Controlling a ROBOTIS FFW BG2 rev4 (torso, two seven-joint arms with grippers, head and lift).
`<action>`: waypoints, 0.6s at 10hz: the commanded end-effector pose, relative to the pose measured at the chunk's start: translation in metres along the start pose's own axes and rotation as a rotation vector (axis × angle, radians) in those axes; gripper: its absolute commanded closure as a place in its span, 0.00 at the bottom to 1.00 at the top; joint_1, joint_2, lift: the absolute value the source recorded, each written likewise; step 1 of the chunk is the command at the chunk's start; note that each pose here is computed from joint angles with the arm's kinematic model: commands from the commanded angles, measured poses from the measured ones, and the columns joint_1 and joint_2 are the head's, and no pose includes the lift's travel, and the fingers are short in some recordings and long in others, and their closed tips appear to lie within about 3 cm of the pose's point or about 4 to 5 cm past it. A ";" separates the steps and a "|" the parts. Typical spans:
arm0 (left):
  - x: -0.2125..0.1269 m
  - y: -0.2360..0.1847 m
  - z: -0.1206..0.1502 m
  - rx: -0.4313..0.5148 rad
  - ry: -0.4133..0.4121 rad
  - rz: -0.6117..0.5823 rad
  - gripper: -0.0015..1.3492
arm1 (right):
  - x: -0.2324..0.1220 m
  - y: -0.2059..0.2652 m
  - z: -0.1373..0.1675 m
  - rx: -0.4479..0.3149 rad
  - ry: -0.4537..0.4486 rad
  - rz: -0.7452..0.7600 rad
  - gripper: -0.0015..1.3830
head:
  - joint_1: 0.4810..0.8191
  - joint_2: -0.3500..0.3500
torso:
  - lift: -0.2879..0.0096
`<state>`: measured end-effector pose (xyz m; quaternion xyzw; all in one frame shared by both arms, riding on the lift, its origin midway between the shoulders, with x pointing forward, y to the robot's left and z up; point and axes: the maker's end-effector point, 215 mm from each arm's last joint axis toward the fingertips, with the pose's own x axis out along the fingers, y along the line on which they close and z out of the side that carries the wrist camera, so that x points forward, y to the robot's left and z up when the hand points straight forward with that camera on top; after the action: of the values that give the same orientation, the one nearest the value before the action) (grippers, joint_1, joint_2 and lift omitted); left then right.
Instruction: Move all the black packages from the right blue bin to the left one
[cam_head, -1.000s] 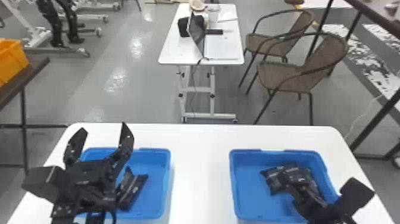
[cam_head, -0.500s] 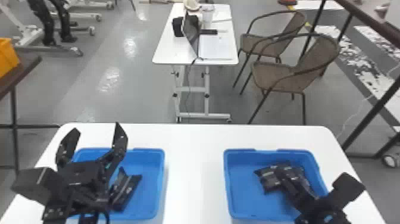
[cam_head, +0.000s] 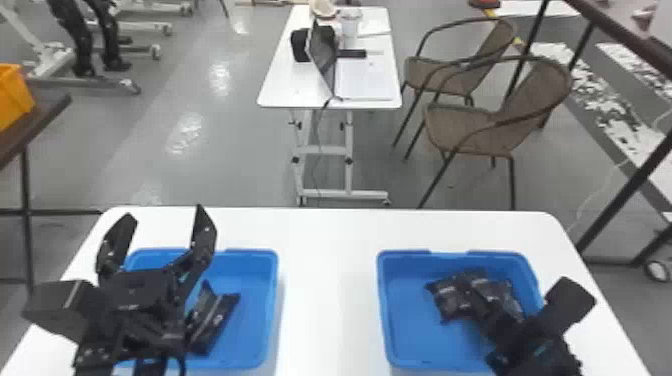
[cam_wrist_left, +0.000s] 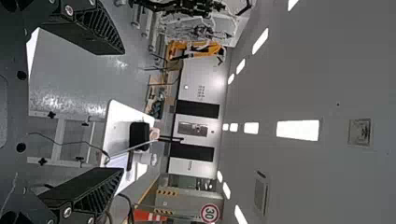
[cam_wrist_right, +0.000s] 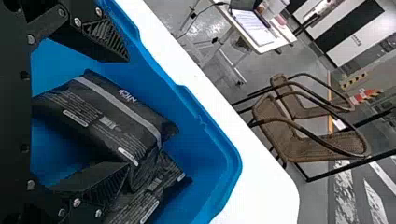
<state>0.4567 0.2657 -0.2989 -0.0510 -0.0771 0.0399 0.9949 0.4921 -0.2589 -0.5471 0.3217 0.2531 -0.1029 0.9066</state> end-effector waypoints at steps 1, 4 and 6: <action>0.000 0.000 -0.001 0.002 0.001 -0.002 0.10 | 0.000 -0.002 -0.006 -0.009 0.018 -0.017 0.18 | 0.63 0.51 | 0.83; 0.000 0.001 0.000 0.001 -0.001 0.000 0.10 | -0.008 0.002 -0.010 0.022 0.025 -0.030 0.17 | 0.63 0.51 | 0.83; 0.001 0.001 0.002 0.002 -0.007 -0.001 0.10 | -0.001 -0.001 -0.015 0.039 0.038 -0.037 0.18 | 0.63 0.52 | 0.83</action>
<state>0.4566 0.2663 -0.2977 -0.0502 -0.0793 0.0400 0.9948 0.4838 -0.2504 -0.5546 0.3353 0.2726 -0.1178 0.8941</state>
